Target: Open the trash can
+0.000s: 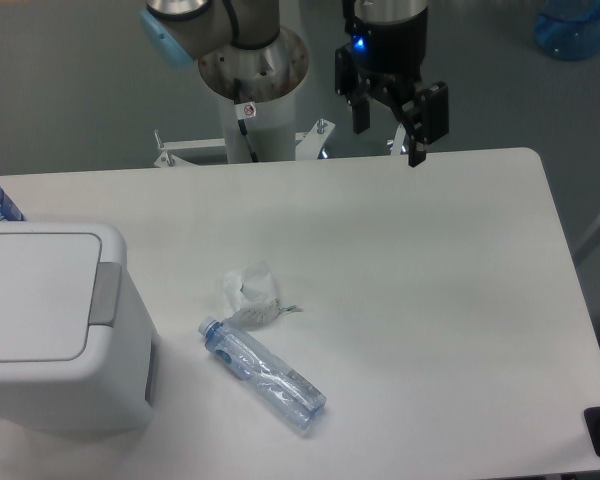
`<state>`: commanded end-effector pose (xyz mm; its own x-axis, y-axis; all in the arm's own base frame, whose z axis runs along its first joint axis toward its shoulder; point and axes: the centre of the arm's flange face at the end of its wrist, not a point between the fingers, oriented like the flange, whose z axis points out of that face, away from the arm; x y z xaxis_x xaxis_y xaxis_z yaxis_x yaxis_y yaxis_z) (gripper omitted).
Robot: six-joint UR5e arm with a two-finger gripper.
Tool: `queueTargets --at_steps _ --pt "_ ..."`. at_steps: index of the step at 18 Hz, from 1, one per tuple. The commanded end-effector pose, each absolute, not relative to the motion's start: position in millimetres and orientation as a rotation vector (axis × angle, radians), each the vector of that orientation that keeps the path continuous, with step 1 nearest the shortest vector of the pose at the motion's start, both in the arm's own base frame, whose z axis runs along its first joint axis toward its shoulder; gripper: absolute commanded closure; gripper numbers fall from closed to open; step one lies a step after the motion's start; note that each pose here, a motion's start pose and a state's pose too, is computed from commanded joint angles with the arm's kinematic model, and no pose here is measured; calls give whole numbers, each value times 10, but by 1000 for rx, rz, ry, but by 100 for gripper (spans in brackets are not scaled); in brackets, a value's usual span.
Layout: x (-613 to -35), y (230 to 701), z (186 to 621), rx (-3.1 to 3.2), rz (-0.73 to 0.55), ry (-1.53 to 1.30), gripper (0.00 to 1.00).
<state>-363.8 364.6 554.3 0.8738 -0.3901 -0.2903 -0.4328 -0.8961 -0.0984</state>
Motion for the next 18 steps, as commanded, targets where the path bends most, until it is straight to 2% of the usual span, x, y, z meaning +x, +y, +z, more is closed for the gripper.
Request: queueTargets --at_steps 6,14,18 --pt "-3659 3701 5612 -2874 386 493 0" --pt "-3765 4023 5679 -2702 254 -122 0" --pt "-3572 4356 5669 -2522 66 -398 0"
